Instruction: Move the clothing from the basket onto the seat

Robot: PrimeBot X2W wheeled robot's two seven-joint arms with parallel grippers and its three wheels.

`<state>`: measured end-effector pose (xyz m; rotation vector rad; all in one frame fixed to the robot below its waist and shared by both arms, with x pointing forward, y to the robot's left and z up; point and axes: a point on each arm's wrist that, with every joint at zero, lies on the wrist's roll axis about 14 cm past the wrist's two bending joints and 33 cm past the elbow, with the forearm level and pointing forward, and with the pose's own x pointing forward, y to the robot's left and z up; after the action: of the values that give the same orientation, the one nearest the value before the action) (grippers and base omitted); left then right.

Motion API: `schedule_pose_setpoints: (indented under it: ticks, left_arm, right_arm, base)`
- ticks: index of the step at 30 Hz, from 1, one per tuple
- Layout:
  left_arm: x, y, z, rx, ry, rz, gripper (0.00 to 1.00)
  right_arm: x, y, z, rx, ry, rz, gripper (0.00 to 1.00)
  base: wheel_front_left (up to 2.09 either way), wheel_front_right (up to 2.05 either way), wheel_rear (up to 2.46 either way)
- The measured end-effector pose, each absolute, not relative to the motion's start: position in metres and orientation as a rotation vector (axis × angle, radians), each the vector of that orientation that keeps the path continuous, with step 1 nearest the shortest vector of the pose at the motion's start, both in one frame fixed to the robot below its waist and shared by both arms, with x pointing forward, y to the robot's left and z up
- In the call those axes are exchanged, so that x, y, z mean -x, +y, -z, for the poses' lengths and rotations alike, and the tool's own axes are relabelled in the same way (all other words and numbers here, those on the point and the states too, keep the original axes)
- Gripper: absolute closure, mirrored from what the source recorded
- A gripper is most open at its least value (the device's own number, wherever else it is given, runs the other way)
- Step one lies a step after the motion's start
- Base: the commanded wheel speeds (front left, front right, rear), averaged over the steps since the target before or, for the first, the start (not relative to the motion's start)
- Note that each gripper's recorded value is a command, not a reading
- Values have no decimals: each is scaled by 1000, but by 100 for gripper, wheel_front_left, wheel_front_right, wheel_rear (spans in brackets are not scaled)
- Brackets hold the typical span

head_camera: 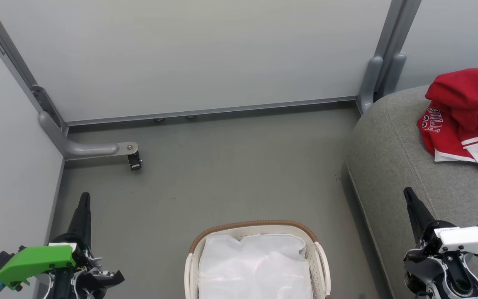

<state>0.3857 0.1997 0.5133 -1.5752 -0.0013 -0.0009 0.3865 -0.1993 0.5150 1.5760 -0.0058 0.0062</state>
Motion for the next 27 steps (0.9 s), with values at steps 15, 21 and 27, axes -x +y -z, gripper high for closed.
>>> schedule_pose_setpoints:
  ticks: [15, 21, 27]
  left_arm:
    - [-386, 200, -513, 1575, -1, 1, 100]
    - [-386, 200, -513, 1575, -1, 1, 100]
    - [-386, 200, -513, 1575, -2, 1, 100]
  right_arm:
    - [-387, -199, -515, -1576, -6, -6, 100]
    - [-387, -199, -515, -1576, -6, -6, 100]
    - [-387, -199, -515, -1576, -6, -6, 100]
  base:
    - [0, 0, 0]
    - [0, 0, 0]
    - [0, 0, 0]
